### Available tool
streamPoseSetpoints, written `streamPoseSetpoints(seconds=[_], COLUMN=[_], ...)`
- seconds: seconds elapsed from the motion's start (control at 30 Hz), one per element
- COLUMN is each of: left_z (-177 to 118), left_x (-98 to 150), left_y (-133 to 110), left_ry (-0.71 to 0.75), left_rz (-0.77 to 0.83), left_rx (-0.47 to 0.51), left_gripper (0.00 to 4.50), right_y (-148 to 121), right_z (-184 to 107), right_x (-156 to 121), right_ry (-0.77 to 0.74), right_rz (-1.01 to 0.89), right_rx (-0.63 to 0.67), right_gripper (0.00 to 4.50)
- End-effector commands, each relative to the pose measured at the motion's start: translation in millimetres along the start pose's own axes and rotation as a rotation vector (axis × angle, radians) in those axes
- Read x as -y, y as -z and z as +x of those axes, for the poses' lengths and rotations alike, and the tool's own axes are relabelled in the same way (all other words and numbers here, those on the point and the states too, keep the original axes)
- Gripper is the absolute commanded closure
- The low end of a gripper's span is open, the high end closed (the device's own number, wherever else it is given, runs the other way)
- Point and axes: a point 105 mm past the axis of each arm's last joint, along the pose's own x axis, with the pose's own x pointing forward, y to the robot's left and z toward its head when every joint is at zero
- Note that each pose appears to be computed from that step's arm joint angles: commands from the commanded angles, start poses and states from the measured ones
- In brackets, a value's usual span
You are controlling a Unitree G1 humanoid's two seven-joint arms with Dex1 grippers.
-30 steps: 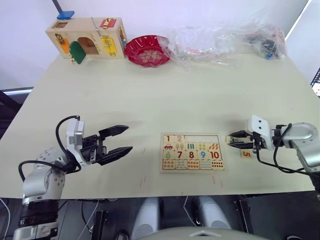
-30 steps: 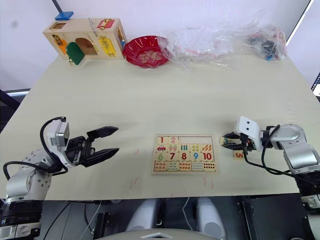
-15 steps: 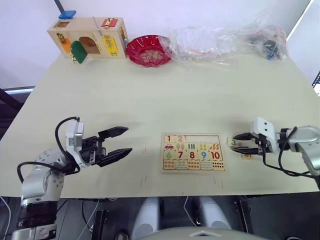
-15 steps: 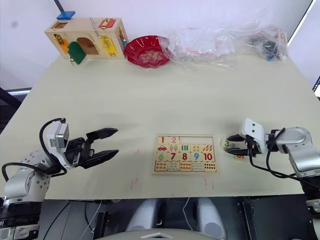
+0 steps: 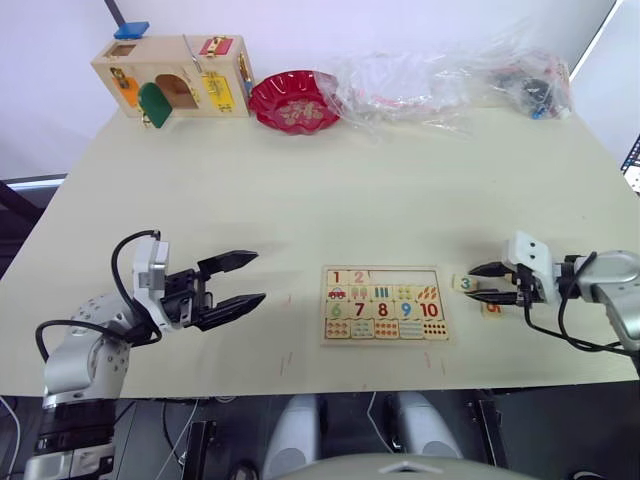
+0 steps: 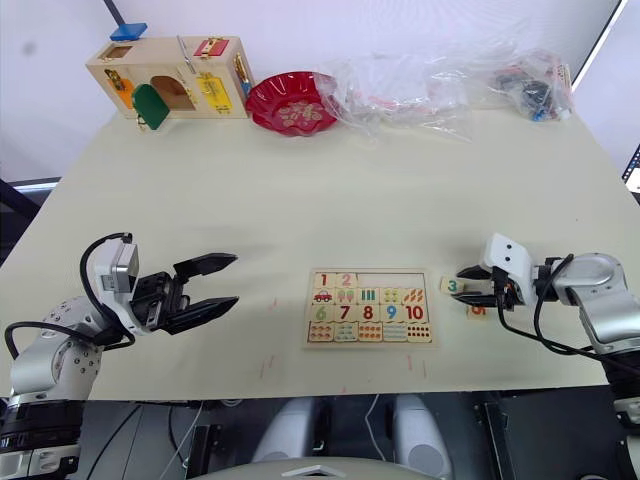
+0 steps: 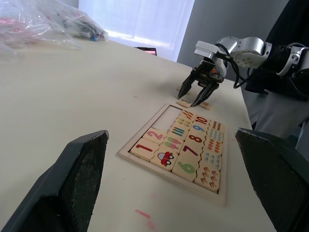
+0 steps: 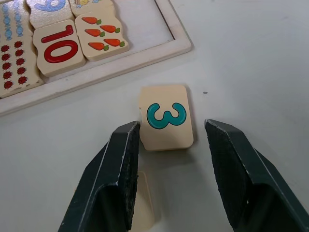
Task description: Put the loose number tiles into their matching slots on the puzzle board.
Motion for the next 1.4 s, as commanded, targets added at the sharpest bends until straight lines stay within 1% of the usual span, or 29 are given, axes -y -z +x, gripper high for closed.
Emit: streamPoseSetpoints(seconds=[0.03,0.67,0.77,0.8,0.83,1.0,1.1,1.17,1.27,1.37,1.4], left_z=[1,-3,-2,-2,-2,-3,-2,-3,-4,-6,-6], left_x=[3,7,7,7,7,7,7,7,7,6,5], left_y=[-9,-14,-13,-13,-13,-13,-14,-15,-16,-16,-16], left_ry=[0.025,0.061,0.061,0.060,0.060,0.057,0.055,0.052,0.044,0.037,0.035], left_rz=[0.041,0.053,0.052,0.052,0.052,0.053,0.056,0.058,0.062,0.064,0.065], left_rx=[-0.010,-0.017,-0.017,-0.018,-0.018,-0.018,-0.017,-0.016,-0.017,-0.020,-0.020], left_gripper=[0.00,0.00,0.00,0.00,0.00,0.00,0.00,0.00,0.00,0.00,0.00], right_y=[-3,-3,-4,-5,-6,-15,-29,-43,-76,-107,-117], right_z=[-4,-2,-2,-2,-2,-4,-7,-7,-4,2,5], right_x=[1,0,0,0,0,-2,-1,2,-5,-6,-10], right_ry=[0.004,-0.013,-0.013,-0.015,-0.015,-0.020,-0.005,0.039,0.026,0.122,0.117], right_rz=[-0.005,0.004,0.002,-0.001,-0.006,-0.049,-0.094,-0.184,-0.247,-0.351,-0.371], right_rx=[-0.007,0.003,0.007,0.009,0.011,0.028,0.045,0.040,0.035,-0.105,-0.123], right_gripper=[2.28,2.28,3.01,3.47,3.58,3.58,3.58,3.58,3.58,3.58,3.58])
